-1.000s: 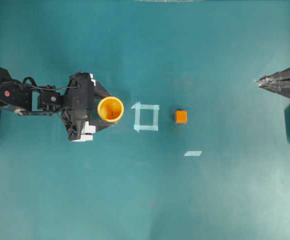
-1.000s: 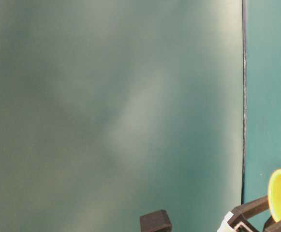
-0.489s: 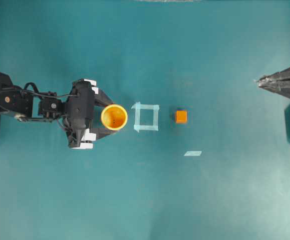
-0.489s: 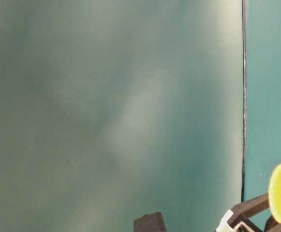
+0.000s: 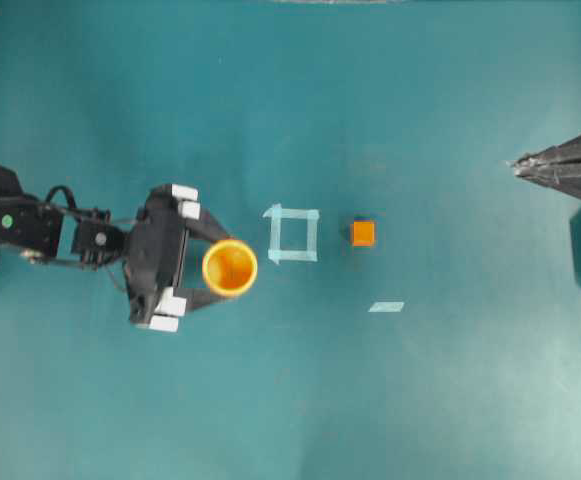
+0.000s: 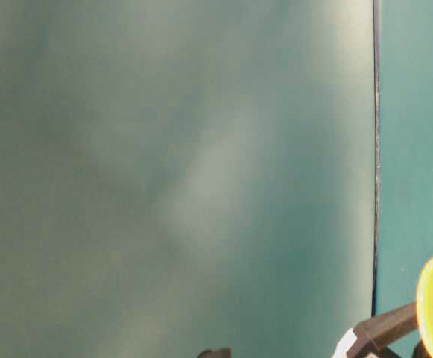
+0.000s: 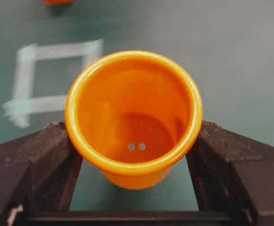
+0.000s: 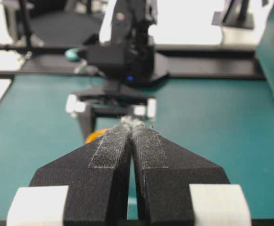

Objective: Move the cup forward with left arm.
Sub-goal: 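Lift the orange cup and carry it toward the front-left table edge, then hold the orange cup at the front-left edge with the left gripper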

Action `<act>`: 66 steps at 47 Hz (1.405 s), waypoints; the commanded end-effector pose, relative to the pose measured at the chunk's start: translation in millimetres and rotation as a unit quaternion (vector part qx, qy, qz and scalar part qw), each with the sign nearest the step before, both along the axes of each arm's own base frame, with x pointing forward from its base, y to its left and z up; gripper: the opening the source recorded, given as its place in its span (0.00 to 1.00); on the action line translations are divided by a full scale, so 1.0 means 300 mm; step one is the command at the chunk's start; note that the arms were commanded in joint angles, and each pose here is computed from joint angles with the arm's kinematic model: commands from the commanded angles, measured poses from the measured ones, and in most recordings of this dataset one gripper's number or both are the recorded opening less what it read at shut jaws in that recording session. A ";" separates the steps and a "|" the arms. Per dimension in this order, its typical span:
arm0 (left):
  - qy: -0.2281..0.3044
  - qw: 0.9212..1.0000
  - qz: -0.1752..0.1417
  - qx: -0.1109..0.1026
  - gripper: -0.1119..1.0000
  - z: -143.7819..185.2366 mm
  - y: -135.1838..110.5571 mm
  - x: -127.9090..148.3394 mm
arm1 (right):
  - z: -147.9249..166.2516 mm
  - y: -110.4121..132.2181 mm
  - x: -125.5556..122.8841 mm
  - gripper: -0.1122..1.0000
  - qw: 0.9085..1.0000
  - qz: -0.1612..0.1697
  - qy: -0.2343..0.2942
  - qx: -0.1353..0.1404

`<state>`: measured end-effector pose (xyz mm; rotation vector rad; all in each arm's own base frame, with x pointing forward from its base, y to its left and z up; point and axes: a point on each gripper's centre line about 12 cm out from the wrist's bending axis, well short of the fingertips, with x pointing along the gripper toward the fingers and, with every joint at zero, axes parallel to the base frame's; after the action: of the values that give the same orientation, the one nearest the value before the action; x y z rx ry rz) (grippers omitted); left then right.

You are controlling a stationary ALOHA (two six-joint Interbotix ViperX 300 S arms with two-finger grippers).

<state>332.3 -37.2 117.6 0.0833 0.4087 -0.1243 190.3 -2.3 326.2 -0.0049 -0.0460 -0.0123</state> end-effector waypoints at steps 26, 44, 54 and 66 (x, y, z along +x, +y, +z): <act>-0.053 0.991 -0.114 -0.041 0.68 0.109 -0.297 0.000 | 0.053 0.000 0.002 0.10 1.000 0.000 -0.019 0.001; -0.042 0.983 -0.173 -0.043 0.68 0.111 -0.449 -0.024 | 0.050 0.000 0.002 0.10 1.000 0.000 -0.018 0.001; -0.032 0.979 -0.197 -0.041 0.68 0.104 -0.509 -0.041 | 0.053 -0.001 0.002 0.10 1.000 -0.001 -0.019 0.000; -0.035 0.975 -0.215 -0.044 0.68 0.110 -0.562 -0.043 | 0.055 0.000 0.000 0.10 1.000 0.000 -0.021 -0.003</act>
<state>315.0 -198.5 138.6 0.1022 0.3490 -0.5545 190.0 -2.3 328.8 -0.0095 -0.0521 -0.0124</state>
